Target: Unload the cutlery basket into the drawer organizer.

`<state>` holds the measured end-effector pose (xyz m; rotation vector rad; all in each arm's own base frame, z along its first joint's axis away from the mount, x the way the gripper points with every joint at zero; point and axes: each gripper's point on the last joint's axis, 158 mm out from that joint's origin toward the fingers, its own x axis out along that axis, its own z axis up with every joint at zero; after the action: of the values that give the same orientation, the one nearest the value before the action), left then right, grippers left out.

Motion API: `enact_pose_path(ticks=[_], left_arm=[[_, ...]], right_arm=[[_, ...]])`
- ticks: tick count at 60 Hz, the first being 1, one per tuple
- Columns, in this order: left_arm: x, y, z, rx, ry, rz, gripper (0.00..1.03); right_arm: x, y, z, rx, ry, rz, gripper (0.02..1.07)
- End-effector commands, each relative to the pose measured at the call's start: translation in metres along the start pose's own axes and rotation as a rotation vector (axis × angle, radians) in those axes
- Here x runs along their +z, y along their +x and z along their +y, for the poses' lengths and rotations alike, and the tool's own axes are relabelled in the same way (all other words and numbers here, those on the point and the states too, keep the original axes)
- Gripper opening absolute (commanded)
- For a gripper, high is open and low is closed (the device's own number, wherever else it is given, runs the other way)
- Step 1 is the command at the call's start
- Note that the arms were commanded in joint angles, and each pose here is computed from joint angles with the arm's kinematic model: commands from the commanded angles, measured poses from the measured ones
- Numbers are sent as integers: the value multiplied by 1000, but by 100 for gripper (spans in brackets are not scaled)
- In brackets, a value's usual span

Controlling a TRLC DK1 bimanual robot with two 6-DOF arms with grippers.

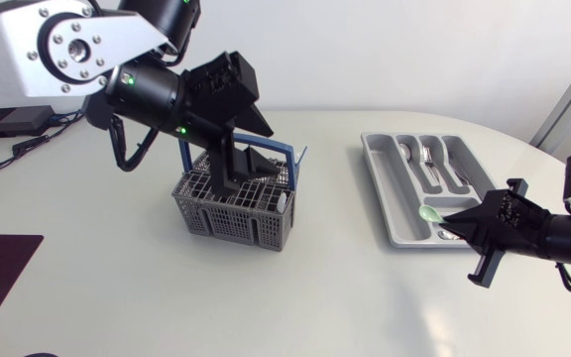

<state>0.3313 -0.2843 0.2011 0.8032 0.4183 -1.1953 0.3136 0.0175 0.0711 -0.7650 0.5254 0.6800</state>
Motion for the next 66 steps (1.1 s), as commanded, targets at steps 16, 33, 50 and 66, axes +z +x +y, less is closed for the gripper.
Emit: enact_pose_path(ticks=[16,33,50,66], left_arm=[[-33,28,-38,-124,395,98,86],[-37,36,-63,-227,601,112,86],[-47,51,-68,-275,708,157,86],[-48,56,-66,-304,785,189,83]], right_arm=[[-58,15,-49,56,-141,86,8],[-97,36,-53,153,-238,184,8],[-113,51,-47,159,-340,243,30],[-105,43,-52,62,-381,256,64]])
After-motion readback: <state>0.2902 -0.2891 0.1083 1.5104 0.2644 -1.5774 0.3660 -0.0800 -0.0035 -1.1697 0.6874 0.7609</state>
